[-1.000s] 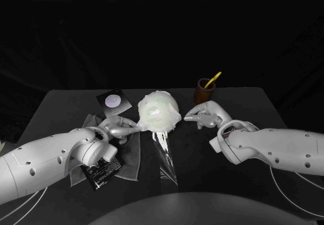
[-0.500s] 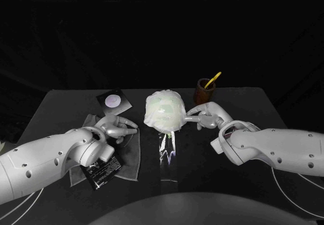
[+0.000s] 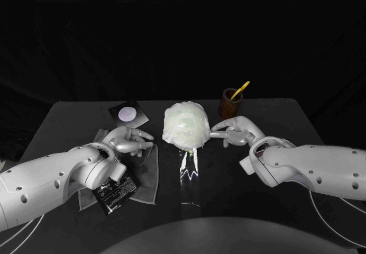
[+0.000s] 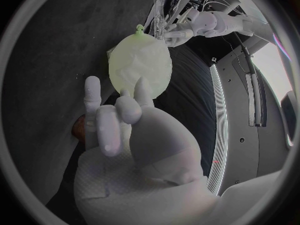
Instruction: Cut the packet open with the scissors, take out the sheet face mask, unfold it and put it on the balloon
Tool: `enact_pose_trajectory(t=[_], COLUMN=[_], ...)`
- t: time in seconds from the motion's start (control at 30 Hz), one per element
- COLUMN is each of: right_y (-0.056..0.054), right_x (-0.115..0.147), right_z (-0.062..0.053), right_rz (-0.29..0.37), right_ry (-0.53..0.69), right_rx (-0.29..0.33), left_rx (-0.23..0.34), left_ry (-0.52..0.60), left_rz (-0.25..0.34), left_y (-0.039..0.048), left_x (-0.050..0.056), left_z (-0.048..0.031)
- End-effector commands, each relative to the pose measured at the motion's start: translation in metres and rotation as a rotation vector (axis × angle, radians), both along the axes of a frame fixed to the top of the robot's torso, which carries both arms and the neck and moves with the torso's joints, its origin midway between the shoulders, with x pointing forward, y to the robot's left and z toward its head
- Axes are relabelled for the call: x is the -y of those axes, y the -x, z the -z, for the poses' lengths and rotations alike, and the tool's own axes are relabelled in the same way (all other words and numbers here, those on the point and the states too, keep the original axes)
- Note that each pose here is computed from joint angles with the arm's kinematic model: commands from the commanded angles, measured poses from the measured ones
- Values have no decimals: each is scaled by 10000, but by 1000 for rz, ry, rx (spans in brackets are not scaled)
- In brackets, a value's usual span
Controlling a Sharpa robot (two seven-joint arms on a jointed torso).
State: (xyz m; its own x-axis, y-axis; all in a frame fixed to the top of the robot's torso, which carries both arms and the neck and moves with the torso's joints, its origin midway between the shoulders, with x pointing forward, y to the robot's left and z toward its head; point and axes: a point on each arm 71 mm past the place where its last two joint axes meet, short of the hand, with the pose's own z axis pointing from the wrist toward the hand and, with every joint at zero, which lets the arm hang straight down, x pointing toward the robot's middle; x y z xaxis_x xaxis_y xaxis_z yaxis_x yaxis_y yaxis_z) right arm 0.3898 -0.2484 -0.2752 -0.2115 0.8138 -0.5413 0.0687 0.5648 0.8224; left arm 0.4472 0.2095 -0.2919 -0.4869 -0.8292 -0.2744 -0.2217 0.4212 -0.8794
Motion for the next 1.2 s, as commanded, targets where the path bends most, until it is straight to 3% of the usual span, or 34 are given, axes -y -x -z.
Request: enact_pose_trajectory(t=[0.03, 0.3, 0.53, 0.73, 0.93, 1.2], right_y=[12, 23, -20, -34, -117, -368], right_x=[2, 49, 70, 34, -25, -49], right_z=[-38, -111, -152, -188, -315, -498], right_rz=[7, 19, 22, 5, -40, -60], right_ry=[-85, -156, -160, -166, -226, -340], right_rx=[31, 77, 105, 121, 139, 151], left_rx=[111, 249, 309, 325, 305, 303], left_ry=[198, 329, 359, 384, 455, 533], left_rz=[-25, -31, -29, -15, -57, -135], left_y=[-22, -18, -29, -36, -89, -299], left_x=[28, 30, 64, 104, 98, 43], left_z=[-147, -333, -401, -423, -476, -727])
